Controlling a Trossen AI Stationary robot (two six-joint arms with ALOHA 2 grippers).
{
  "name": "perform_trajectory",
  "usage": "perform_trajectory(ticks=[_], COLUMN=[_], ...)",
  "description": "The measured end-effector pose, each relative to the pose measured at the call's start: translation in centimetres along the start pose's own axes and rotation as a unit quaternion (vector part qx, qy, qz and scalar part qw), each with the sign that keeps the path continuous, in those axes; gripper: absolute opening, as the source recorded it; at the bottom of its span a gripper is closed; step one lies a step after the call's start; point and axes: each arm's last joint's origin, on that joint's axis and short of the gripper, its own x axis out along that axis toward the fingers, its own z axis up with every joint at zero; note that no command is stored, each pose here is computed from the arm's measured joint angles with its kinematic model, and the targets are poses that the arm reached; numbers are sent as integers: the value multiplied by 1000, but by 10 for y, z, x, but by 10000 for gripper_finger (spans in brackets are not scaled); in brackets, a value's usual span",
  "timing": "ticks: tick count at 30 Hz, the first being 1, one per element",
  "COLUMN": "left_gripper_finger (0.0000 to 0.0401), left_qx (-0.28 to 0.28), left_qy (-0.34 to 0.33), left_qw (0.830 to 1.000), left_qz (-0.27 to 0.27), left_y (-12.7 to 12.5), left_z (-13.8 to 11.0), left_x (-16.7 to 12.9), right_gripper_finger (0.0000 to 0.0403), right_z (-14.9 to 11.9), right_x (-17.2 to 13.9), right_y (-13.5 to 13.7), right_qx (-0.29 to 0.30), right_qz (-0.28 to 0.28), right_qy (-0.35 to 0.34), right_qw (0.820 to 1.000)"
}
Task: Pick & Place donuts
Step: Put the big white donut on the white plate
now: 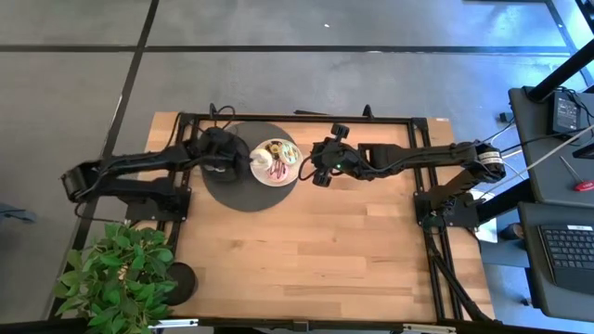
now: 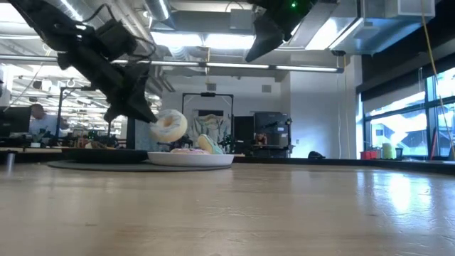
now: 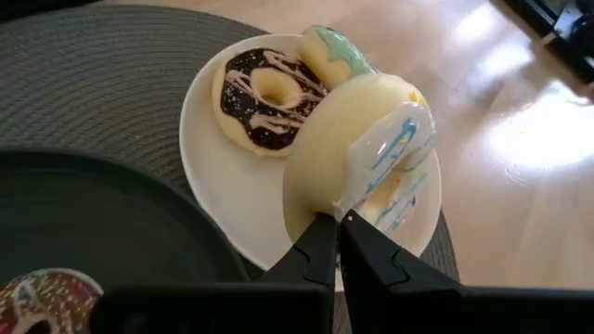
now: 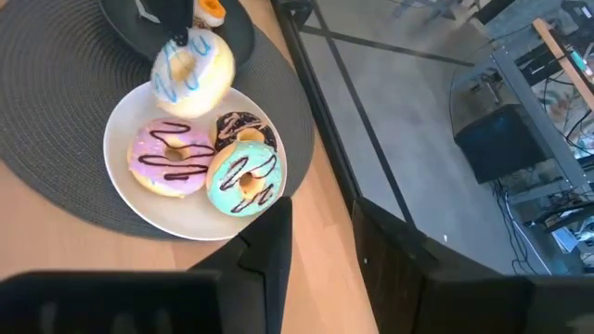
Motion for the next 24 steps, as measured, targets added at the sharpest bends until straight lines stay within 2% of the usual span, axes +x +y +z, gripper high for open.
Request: perform_trajectory(ticks=[7,15,24], left_gripper_finger=[4,5,35], left_qx=[8,-16,-11], left_qy=[32,40,40], left_qw=[999,999,999], left_qz=[-31,-2,0], left_y=[12,23,24], left_z=[-1,-2,-2], left_x=[19,27,28], right_gripper_finger=[118,118,118], right_z=[0,0,0], right_x=[0,0,0], right_y=[0,0,0], right_qx=[0,0,0], right_qz=[0,0,0], right_qy=[0,0,1], right_qw=[1000,1000,1000])
